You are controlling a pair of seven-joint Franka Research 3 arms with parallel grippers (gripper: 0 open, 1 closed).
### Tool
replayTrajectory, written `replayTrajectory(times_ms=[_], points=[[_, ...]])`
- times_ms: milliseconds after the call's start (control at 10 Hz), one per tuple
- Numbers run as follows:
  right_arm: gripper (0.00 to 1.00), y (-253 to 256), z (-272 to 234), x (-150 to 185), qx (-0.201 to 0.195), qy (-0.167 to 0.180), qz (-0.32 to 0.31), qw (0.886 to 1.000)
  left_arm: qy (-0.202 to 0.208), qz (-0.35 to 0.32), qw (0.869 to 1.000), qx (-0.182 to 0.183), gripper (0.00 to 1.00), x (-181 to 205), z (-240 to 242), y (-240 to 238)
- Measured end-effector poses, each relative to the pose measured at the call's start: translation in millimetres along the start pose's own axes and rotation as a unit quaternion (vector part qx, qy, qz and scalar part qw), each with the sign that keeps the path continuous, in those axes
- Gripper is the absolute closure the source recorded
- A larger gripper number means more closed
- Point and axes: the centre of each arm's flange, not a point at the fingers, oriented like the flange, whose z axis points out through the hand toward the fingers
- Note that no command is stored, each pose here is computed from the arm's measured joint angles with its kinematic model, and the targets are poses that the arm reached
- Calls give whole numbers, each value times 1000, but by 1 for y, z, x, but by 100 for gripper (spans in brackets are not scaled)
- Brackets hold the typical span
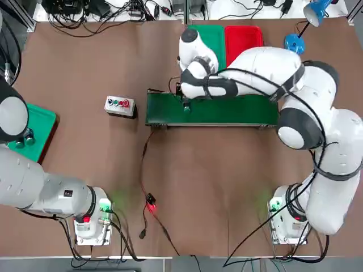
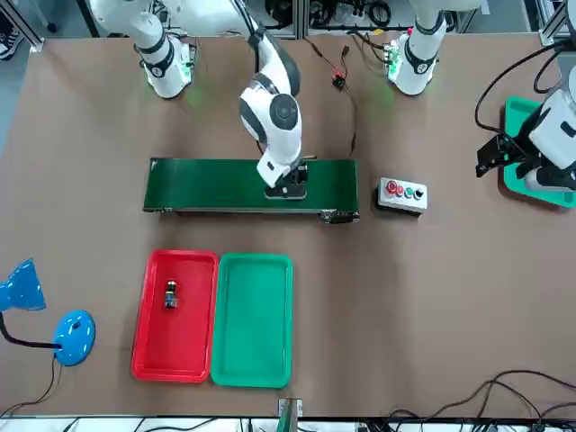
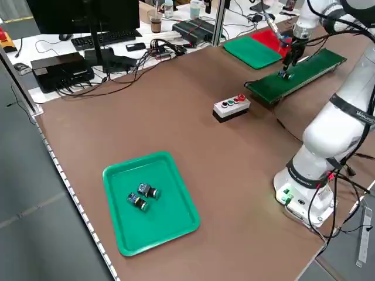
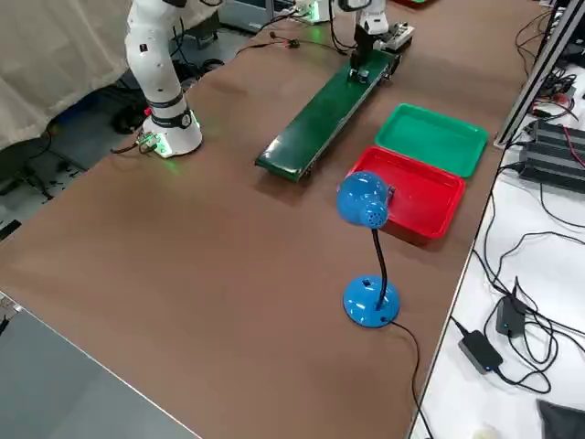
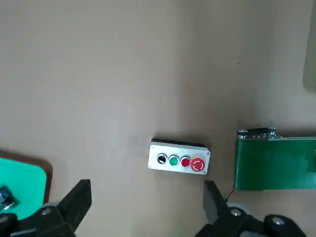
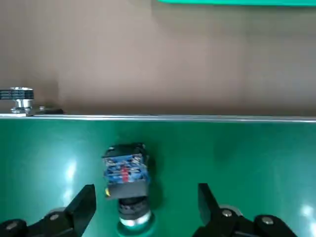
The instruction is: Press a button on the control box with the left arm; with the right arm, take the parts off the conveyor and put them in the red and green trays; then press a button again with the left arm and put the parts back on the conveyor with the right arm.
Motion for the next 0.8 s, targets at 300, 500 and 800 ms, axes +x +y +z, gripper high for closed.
replayTrajectory(times_ms=[300,500,800], points=[[11,-5,9,0,11,10,2,1000,0,0,1000,0,0,0,0,0],[16,-7,15,2,17,16,8,1000,0,0,1000,0,0,0,0,0],[38,-6,16,3,17,17,12,1000,0,0,1000,0,0,0,0,0]])
